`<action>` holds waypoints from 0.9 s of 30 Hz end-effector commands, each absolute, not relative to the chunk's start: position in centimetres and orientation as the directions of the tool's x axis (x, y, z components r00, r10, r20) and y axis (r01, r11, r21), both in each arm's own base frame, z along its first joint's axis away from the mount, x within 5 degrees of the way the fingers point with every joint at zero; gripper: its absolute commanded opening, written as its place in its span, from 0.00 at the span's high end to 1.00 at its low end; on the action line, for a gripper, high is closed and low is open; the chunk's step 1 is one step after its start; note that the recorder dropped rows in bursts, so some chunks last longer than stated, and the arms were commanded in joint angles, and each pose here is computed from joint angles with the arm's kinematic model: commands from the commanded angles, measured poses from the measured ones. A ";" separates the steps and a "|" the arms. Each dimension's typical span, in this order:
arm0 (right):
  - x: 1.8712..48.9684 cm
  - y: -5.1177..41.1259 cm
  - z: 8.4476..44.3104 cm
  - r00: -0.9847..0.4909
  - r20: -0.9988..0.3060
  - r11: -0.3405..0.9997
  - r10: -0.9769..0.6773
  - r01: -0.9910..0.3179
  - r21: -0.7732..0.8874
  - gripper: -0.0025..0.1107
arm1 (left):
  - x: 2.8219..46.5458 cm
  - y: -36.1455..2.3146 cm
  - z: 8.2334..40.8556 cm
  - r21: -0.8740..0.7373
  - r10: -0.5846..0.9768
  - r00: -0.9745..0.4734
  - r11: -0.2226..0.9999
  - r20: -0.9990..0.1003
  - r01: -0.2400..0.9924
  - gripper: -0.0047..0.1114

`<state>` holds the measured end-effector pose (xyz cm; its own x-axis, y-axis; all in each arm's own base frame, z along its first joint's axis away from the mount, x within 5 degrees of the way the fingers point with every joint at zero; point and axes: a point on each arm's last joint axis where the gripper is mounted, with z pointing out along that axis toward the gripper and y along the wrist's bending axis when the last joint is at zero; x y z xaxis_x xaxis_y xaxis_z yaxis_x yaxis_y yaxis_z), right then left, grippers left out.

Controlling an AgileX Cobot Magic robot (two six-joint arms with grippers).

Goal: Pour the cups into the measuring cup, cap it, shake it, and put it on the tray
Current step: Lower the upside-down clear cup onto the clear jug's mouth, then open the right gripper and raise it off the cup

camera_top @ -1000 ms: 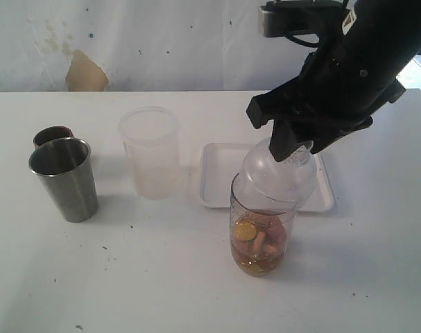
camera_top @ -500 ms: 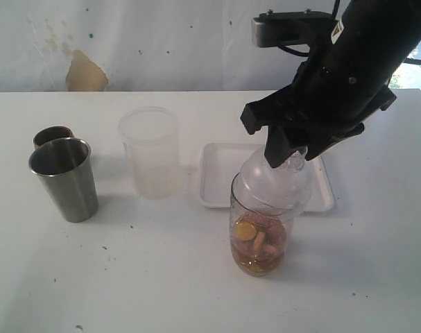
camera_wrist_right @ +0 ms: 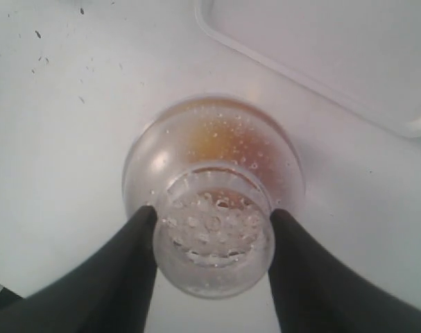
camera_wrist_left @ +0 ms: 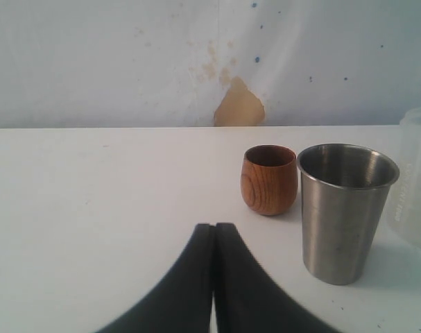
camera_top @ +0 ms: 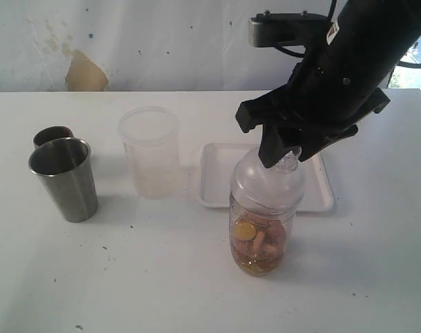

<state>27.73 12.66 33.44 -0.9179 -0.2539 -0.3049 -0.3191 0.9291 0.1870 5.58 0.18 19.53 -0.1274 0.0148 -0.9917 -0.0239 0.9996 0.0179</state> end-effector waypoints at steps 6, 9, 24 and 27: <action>27.8 12.8 33.4 -0.913 -0.323 0.926 -0.251 -0.324 0.196 0.98 | 5.6 0.1 19.5 0.010 0.007 -0.116 1.000 -0.993 -0.021 0.96; 27.7 12.7 32.8 -0.914 -0.313 0.927 -0.259 -0.326 0.184 0.98 | 5.6 0.1 19.5 0.010 0.007 -0.116 1.000 -0.993 -0.021 0.96; 28.4 13.0 31.4 -0.904 -0.297 0.913 -0.307 -0.368 0.175 0.82 | 5.6 0.1 19.5 0.010 0.007 -0.116 1.000 -0.993 -0.021 0.96; 28.4 13.0 31.4 -0.904 -0.297 0.913 -0.307 -0.367 0.175 0.64 | 5.6 0.1 19.5 0.010 0.007 -0.116 1.000 -0.993 -0.021 0.96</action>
<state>28.12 12.83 32.50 -0.8973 -0.2906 -0.3323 -0.3614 0.9158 0.1751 5.58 0.18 19.53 -0.1274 0.0148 -0.9917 -0.0239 0.9996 0.0179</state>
